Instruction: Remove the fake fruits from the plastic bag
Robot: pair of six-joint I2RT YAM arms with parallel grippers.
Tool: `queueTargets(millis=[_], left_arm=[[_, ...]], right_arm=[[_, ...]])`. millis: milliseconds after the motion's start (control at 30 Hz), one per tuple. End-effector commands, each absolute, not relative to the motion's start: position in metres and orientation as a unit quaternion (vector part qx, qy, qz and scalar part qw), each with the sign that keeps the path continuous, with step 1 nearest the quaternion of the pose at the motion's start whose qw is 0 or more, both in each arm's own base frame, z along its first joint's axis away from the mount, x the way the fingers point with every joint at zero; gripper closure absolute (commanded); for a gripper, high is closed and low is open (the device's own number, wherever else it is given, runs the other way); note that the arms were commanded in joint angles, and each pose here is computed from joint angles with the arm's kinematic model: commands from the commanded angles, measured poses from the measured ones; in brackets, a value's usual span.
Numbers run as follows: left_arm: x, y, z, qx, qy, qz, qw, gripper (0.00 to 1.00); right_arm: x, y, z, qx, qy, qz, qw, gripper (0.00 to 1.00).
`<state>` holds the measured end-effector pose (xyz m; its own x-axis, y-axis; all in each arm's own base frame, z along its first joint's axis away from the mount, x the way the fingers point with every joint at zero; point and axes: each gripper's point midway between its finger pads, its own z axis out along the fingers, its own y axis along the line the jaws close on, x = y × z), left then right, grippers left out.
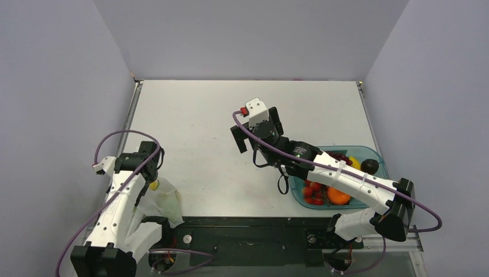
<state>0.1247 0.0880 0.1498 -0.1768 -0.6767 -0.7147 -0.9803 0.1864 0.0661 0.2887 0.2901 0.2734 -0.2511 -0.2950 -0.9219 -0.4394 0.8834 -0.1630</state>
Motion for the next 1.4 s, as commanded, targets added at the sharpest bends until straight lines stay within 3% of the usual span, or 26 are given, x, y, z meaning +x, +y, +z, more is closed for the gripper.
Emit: queueTargets(millis=[0,100,133,233,300,333,467,600,700,800,1067,1100,1167,1367], left_arm=[[0.142,0.08,0.133,-0.569,0.736,0.239,0.279,0.4],[0.168,0.066,0.125,-0.551,0.759,0.177,0.299,0.43],[0.17,0.063,0.121,-0.546,0.764,0.169,0.298,0.49],[0.188,0.055,0.122,-0.522,0.781,0.134,0.314,0.83],[0.201,0.047,0.128,-0.499,0.796,0.105,0.326,0.98],[0.213,0.042,0.134,-0.489,0.798,0.082,0.343,1.0],[0.253,0.001,0.169,-0.366,0.841,-0.043,0.395,1.0],[0.276,-0.023,0.198,-0.327,0.831,-0.12,0.432,1.0],[0.286,-0.045,0.189,-0.319,0.834,-0.176,0.415,1.0],[0.306,-0.091,0.196,-0.268,0.809,-0.296,0.432,1.0],[0.306,-0.18,0.184,-0.138,0.852,-0.313,0.396,1.0],[0.306,-0.181,0.184,-0.137,0.854,-0.311,0.395,0.86],[0.308,-0.178,0.187,-0.136,0.853,-0.304,0.402,0.73],[0.318,-0.174,0.213,-0.088,0.848,-0.32,0.414,0.69]], right_arm=[[0.286,0.291,0.304,-0.208,0.77,0.099,0.595,0.0],[0.285,0.29,0.305,-0.209,0.769,0.098,0.596,0.0],[0.286,0.29,0.304,-0.209,0.769,0.096,0.596,0.0],[0.286,0.289,0.303,-0.209,0.77,0.093,0.596,0.0],[0.286,0.289,0.303,-0.208,0.77,0.092,0.596,0.0],[0.287,0.289,0.302,-0.208,0.771,0.091,0.596,0.0],[0.287,0.293,0.299,-0.212,0.772,0.091,0.593,0.0],[0.286,0.3,0.294,-0.218,0.774,0.094,0.587,0.0],[0.285,0.307,0.289,-0.222,0.777,0.095,0.581,0.0],[0.284,0.31,0.288,-0.223,0.778,0.095,0.58,0.0],[0.284,0.303,0.274,-0.218,0.793,0.073,0.564,0.0],[0.283,0.3,0.273,-0.209,0.795,0.074,0.564,0.0],[0.278,0.294,0.272,-0.195,0.8,0.082,0.562,0.0],[0.259,0.285,0.256,-0.177,0.813,0.126,0.54,0.0]])
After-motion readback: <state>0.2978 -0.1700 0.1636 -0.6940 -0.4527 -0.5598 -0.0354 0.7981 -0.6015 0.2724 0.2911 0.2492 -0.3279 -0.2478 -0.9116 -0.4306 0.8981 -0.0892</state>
